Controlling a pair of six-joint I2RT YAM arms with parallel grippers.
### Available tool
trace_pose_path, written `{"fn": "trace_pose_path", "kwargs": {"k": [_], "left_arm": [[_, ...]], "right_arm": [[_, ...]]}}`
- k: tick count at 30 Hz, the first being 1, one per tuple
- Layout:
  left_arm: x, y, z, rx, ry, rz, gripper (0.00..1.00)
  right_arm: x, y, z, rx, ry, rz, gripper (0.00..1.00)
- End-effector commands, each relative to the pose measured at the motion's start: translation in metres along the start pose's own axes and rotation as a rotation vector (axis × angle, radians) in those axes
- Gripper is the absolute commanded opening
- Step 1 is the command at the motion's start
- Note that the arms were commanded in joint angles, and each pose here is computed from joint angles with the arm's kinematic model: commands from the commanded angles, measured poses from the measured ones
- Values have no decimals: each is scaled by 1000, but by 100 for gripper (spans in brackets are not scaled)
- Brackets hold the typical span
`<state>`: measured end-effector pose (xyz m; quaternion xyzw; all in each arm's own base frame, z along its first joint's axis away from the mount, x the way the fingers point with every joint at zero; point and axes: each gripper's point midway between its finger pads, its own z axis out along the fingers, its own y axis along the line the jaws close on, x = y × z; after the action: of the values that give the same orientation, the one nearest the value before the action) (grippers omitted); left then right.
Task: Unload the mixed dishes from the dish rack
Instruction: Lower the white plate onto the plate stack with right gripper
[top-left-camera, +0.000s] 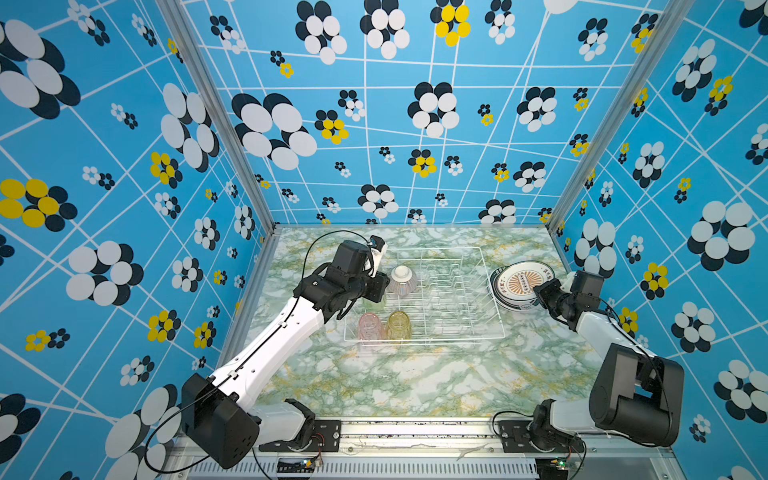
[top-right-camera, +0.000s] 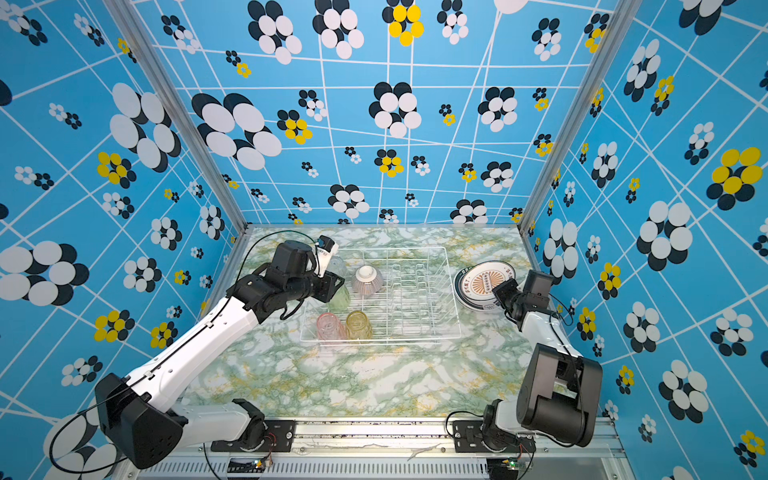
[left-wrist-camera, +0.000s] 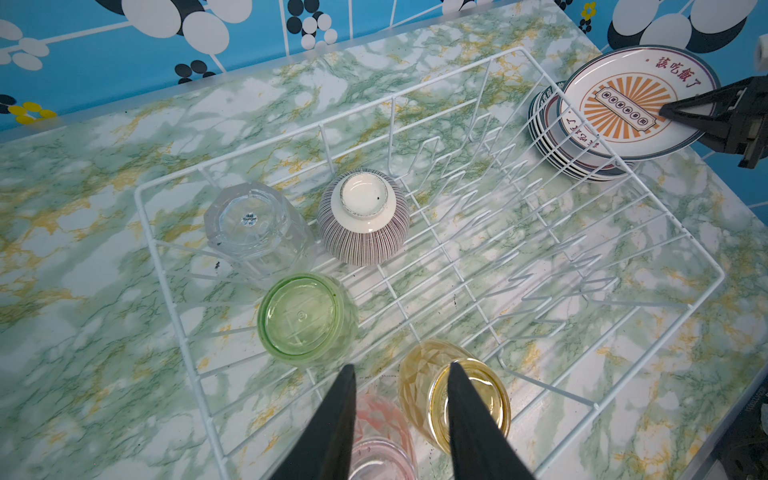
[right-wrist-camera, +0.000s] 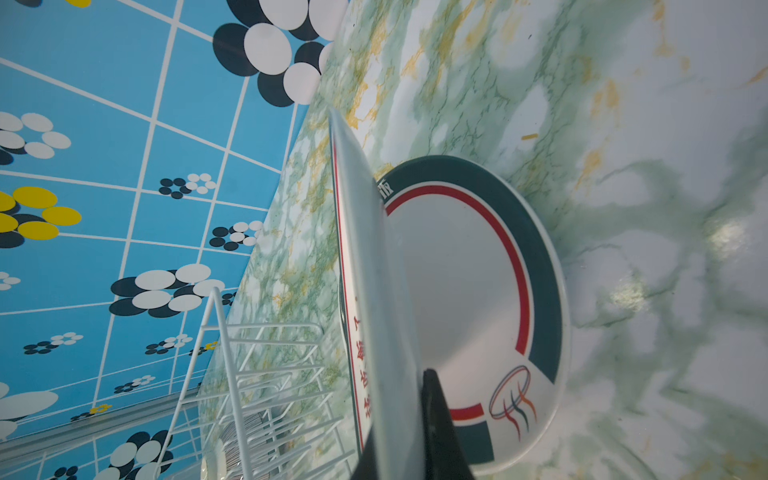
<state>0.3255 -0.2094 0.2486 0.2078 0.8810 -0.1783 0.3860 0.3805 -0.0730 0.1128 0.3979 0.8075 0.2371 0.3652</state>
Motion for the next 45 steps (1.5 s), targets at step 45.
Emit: {"fn": "trace_pose_path", "kwargs": {"k": [45], "left_arm": [[10, 1, -1, 32, 15, 6, 39]], "right_arm": [[18, -38, -4, 245, 200, -175, 35]]}}
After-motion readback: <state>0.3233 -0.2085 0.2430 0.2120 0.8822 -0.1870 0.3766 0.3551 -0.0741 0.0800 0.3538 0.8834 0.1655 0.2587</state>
